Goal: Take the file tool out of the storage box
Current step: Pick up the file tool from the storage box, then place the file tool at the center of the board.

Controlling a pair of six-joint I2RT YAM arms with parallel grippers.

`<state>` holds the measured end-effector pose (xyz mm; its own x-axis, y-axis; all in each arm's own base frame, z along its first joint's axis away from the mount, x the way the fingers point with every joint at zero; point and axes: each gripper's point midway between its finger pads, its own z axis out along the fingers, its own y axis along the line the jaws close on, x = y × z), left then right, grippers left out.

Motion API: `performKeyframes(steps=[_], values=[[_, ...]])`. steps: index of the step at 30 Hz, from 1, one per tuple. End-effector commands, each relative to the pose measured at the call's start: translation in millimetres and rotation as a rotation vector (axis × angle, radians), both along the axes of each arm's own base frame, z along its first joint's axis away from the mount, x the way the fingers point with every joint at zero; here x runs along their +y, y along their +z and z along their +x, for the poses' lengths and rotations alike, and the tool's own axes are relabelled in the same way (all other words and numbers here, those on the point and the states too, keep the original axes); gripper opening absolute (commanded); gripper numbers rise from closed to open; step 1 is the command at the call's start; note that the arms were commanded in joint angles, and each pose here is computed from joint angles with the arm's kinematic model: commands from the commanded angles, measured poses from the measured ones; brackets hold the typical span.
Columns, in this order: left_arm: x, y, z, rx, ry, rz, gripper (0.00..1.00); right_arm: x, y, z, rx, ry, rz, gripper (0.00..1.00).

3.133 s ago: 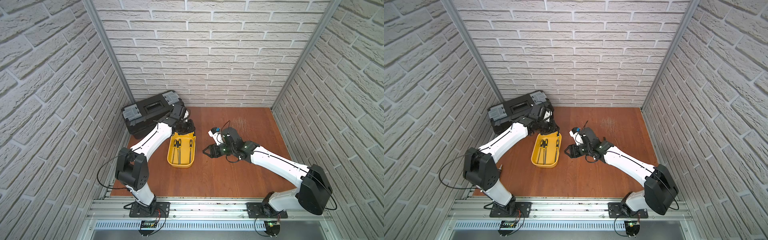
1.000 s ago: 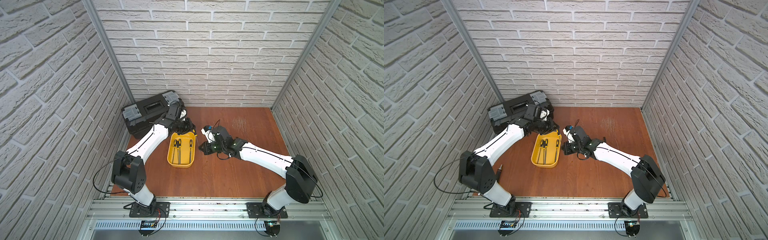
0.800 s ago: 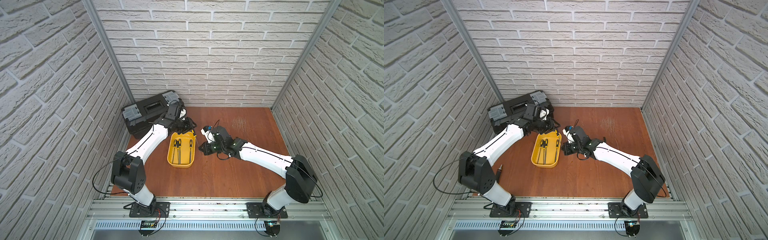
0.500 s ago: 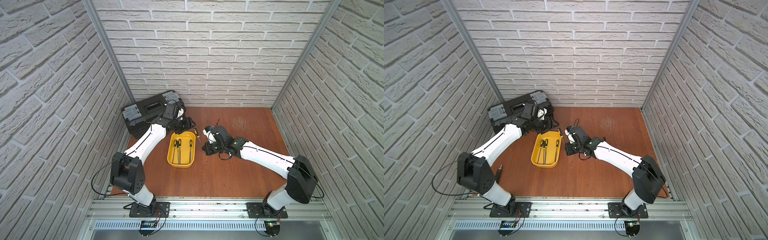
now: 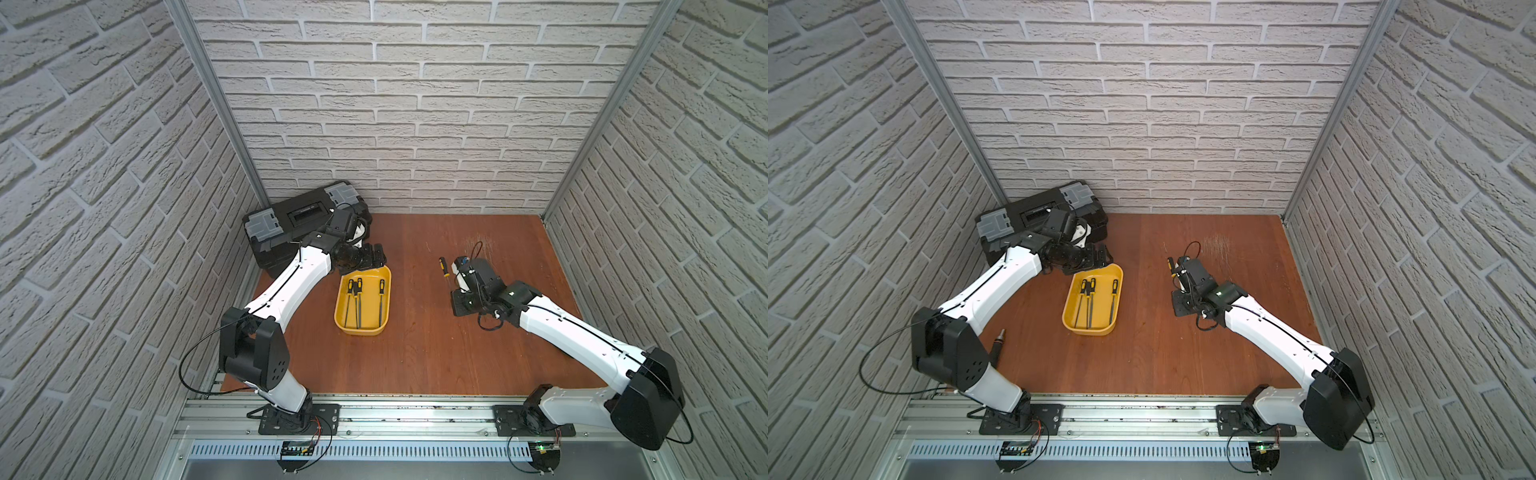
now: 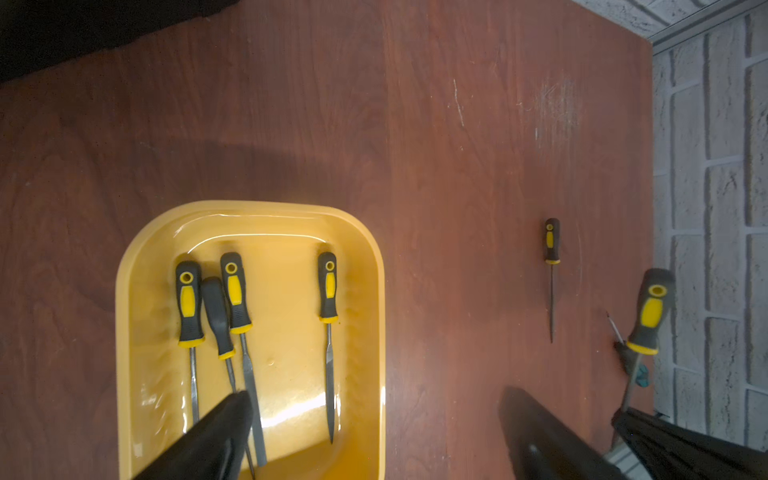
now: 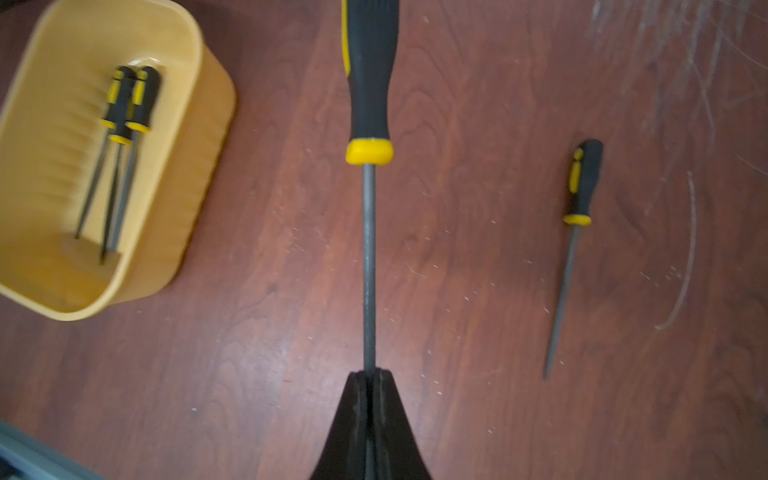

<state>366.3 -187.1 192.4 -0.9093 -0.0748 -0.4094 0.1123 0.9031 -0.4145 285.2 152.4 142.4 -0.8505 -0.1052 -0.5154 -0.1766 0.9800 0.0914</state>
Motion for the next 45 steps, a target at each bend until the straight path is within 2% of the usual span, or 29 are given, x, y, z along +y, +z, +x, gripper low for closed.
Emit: performKeyframes(steps=[1,7,14,34,45], values=[[-2,-1,-1,-0.015,-0.036,0.036,0.98,-33,-9,-6,0.015,-0.063,-0.085,0.03],[-6,-2,0,-0.028,-0.064,0.050,0.99,-54,-31,-9,0.073,-0.122,-0.113,0.03],[-7,-2,-2,-0.041,-0.085,0.074,0.98,-55,-54,-4,0.113,-0.133,-0.104,0.03],[-8,-10,-9,-0.035,-0.096,0.115,0.98,-52,-79,25,0.165,-0.116,-0.109,0.03],[-2,-17,-7,-0.020,-0.059,0.171,0.98,-61,-90,32,0.190,-0.148,-0.128,0.03]])
